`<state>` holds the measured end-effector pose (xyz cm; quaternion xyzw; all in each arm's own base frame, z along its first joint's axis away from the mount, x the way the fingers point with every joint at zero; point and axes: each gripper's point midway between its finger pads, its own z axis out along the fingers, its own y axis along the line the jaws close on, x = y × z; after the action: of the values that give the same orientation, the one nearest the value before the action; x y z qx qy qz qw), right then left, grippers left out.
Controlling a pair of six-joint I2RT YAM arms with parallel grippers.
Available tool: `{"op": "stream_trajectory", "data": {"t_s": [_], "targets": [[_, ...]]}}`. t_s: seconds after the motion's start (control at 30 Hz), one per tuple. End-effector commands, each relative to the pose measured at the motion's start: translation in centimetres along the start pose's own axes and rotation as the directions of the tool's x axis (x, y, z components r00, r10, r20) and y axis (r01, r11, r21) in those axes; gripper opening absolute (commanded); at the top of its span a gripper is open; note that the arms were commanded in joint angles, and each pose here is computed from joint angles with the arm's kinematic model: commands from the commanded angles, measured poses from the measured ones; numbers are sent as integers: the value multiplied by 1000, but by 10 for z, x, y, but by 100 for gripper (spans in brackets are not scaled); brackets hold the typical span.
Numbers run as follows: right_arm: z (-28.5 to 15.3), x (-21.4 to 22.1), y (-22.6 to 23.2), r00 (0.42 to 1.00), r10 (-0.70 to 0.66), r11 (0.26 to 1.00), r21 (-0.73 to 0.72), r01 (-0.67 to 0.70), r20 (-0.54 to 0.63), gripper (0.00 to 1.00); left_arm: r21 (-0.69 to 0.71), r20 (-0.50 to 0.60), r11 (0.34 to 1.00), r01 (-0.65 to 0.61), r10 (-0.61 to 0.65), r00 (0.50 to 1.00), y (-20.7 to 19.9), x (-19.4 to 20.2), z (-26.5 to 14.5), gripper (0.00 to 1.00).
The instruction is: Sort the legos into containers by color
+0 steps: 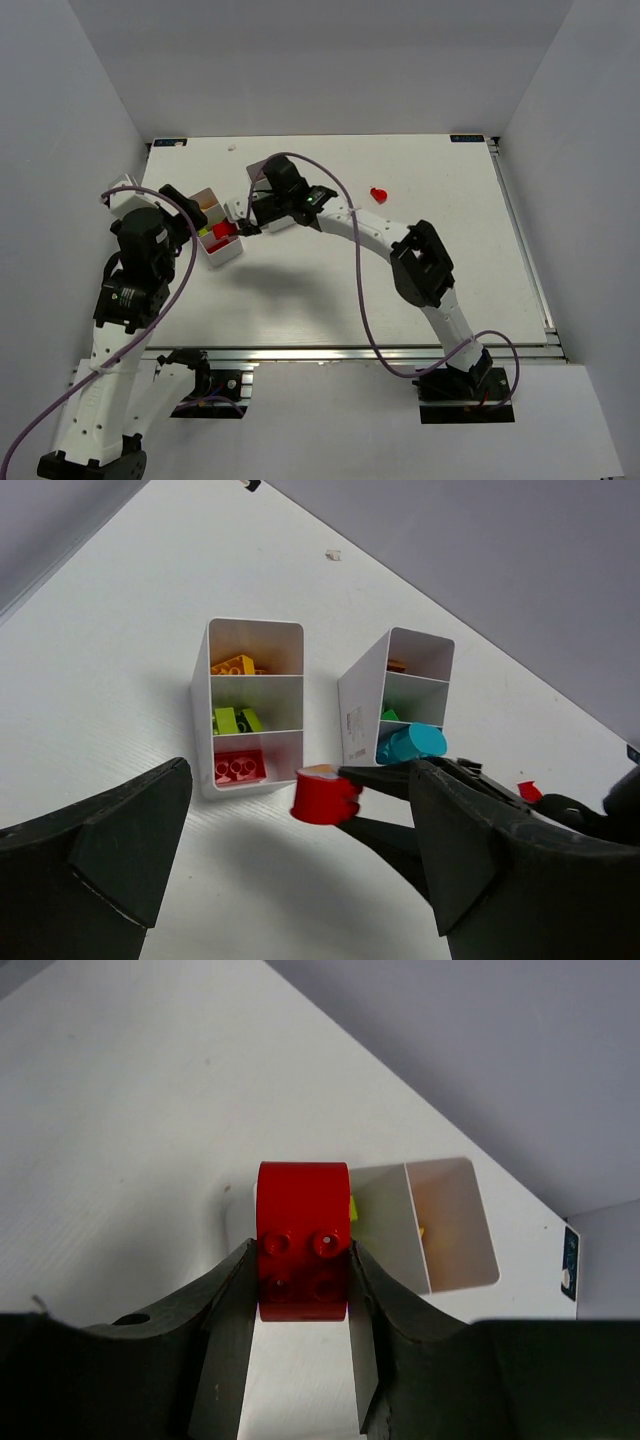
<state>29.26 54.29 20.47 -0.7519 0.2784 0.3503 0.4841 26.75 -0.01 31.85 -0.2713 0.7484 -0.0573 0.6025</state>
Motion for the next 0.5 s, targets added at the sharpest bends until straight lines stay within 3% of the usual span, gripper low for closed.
{"op": "stream_trajectory", "data": {"t_s": [0.0,0.47], "targets": [[20,-11,-36,995,-93,987,131,88,29,0,-17,24,1000,-22,22,999,3,-14,-8,98],[61,22,-44,988,-148,964,217,155,-50,0,4,-3,994,-112,112,994,-1,-5,4,98]]}}
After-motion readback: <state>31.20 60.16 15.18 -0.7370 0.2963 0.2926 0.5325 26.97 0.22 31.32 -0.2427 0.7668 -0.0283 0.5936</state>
